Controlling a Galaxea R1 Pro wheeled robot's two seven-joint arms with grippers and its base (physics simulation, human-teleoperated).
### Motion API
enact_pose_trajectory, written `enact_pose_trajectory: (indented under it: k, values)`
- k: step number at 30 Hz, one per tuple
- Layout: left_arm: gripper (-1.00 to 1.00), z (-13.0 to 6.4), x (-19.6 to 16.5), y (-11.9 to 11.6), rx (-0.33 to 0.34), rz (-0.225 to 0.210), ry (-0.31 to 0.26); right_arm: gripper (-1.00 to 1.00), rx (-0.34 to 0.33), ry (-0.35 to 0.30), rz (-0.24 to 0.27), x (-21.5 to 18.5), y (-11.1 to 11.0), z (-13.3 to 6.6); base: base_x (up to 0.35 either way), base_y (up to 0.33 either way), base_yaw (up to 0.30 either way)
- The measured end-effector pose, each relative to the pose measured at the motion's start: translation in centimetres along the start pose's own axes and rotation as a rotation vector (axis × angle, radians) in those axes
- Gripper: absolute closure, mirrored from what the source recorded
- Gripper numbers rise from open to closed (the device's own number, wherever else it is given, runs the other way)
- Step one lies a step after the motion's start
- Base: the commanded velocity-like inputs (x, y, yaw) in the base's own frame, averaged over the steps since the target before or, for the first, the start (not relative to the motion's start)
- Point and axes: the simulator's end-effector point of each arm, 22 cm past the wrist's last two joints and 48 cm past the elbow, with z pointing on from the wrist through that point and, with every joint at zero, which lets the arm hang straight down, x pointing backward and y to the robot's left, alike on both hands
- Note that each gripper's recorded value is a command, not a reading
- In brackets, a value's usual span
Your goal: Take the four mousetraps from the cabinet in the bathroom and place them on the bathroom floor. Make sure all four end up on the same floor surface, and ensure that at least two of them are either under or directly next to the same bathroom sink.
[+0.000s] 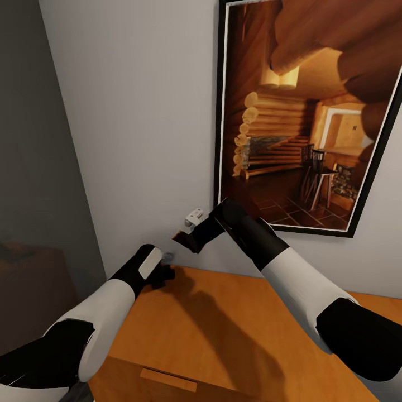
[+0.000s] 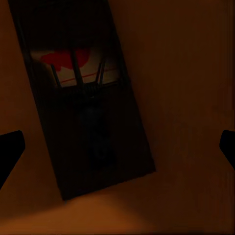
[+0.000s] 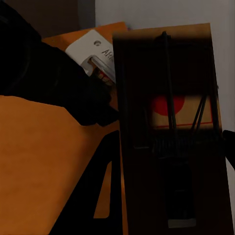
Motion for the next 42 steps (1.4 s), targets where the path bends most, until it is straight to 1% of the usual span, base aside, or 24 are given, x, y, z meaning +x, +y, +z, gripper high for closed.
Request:
enact_pose_trajectory:
  k: [20,26,35,37,42]
  values:
    - [-1.0,0.1,-0.3,0.2,-0.008,-0.007,-0.013,1.0,-0.001,0.004,0.004,0.2,-0.1,0.1,0.009,0.0,0.0]
    - [-1.0,0.0,-0.3,1.0,-0.044,-0.009,-0.015,1.0,-0.001,0.006,0.008,0.3,-0.1,0.1,0.024,0.0,0.0]
    - [-1.0,0.0,-0.3,1.7,-0.071,-0.011,-0.014,1.0,-0.002,0.007,0.008,0.3,-0.1,0.2,0.003,0.0,0.0]
    - [-1.0,0.0,-0.4,2.1,-0.087,-0.013,-0.016,1.0,-0.002,0.007,0.008,0.3,-0.1,0.2,0.0,0.0,0.0]
    - [-1.0,-0.1,-0.9,2.7,-0.119,-0.036,-0.042,1.0,-0.002,0.007,0.008,0.3,-0.1,0.2,0.0,0.0,0.0]
